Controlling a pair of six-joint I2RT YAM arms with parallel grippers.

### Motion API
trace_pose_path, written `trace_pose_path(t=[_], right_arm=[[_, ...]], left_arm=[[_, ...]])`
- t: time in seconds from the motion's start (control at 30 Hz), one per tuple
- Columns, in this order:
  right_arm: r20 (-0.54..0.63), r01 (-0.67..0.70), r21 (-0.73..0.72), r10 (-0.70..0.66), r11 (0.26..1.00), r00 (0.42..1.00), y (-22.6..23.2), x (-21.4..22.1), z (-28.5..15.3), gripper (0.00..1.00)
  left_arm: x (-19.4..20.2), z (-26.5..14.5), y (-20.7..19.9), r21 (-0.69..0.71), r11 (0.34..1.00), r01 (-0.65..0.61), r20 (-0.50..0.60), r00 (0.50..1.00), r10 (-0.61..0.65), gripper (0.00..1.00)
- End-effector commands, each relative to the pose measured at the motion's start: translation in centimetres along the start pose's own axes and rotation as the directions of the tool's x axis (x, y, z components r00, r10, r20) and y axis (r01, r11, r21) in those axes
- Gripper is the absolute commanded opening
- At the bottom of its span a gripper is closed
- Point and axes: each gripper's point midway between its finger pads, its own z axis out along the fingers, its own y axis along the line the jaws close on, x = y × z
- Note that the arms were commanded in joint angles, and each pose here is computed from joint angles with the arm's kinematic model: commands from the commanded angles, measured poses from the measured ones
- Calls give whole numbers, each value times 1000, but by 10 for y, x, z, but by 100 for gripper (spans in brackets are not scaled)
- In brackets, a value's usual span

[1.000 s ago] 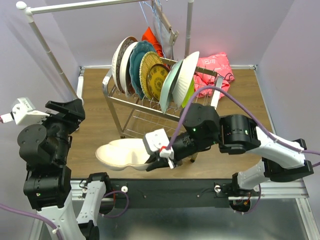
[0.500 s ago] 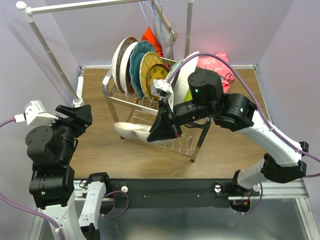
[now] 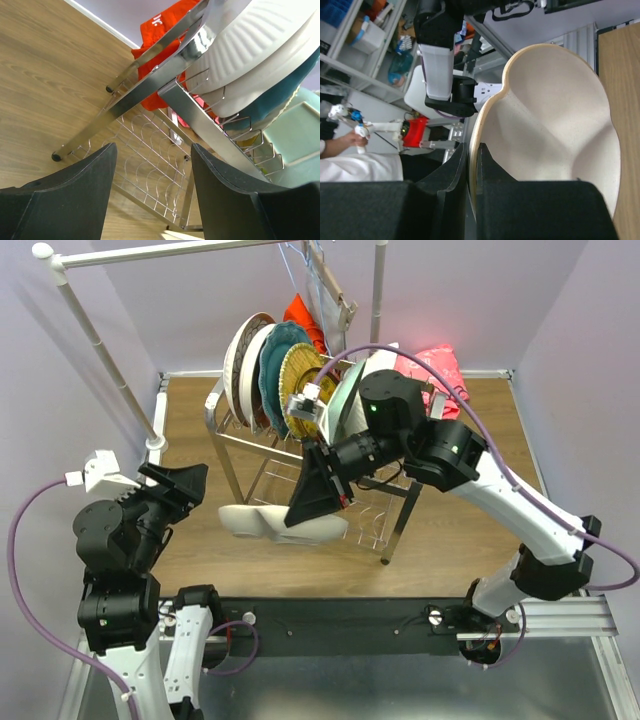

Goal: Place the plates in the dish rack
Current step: Insert the plate into the dish rack

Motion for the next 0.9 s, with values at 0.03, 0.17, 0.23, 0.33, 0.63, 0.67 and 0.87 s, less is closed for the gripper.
trace_pose_path(t=[0.03, 0.17, 0.23, 0.33, 0.63, 0.67, 0.87], right_arm=[[128, 89, -142, -71, 986, 989, 43, -54, -16, 1], [170, 111, -148, -85, 983, 982, 55, -69, -27, 0], [188, 104, -151, -74, 983, 979, 60, -75, -32, 1], [228, 109, -150, -73, 983, 971, 65, -87, -44, 1], [342, 158, -146, -100, 976, 934, 88, -120, -80, 1], [359, 163, -135, -105, 977, 927, 87, -124, -85, 1], [417, 185, -104, -126, 977, 900, 96, -136, -107, 1]], left_arm=[[-1, -3, -12, 79, 996, -40, 16, 999, 39, 71], [-6, 1, -8, 51, 998, -43, 28, 999, 42, 71], [-8, 3, -8, 42, 998, -44, 32, 999, 42, 71], [-10, 6, -7, 32, 999, -43, 31, 999, 42, 71], [-15, 16, -4, 13, 999, -44, 37, 998, 43, 71], [-15, 16, -4, 13, 999, -44, 35, 998, 43, 71], [-15, 17, -6, 21, 999, -35, 32, 999, 35, 71]])
